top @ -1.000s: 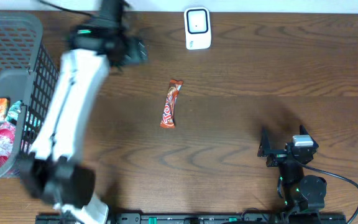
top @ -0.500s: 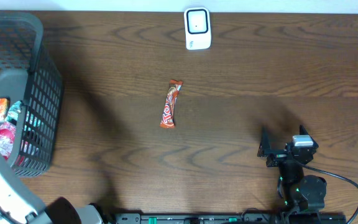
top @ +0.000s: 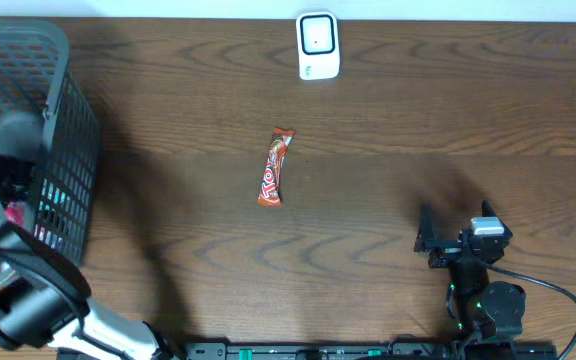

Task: Scan the item barcode
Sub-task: 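Reach the left gripper into the basket and grasp the pink package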

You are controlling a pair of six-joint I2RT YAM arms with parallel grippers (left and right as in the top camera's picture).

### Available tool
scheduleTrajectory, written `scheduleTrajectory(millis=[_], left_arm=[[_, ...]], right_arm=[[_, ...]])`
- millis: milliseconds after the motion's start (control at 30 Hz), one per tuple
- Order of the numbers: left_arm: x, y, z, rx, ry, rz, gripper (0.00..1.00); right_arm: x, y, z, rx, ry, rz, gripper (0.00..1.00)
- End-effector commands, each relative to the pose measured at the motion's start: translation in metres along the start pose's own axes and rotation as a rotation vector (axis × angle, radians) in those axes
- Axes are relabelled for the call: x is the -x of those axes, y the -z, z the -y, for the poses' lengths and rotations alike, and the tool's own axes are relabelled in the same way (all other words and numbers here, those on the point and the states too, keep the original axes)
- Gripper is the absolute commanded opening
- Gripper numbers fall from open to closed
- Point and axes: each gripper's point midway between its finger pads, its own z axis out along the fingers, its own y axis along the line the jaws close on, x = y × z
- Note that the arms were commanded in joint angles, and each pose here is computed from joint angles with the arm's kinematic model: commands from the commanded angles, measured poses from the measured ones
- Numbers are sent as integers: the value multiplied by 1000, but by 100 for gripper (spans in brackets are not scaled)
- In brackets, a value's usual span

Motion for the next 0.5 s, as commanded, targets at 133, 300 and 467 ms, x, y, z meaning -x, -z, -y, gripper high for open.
scheduleTrajectory(millis=[133,300,467], left_arm=[[-25,-53,-10,154,-36,-137,88],[-35,-74,-14,197,-46,-194,58],[-35,-78,-19,204,-37,-208,7]], right_arm=[[-1,0,-2,8,-3,-2,99],[-1,0,-2,8,-3,-2,99],[-1,0,-2,8,-3,-2,99]])
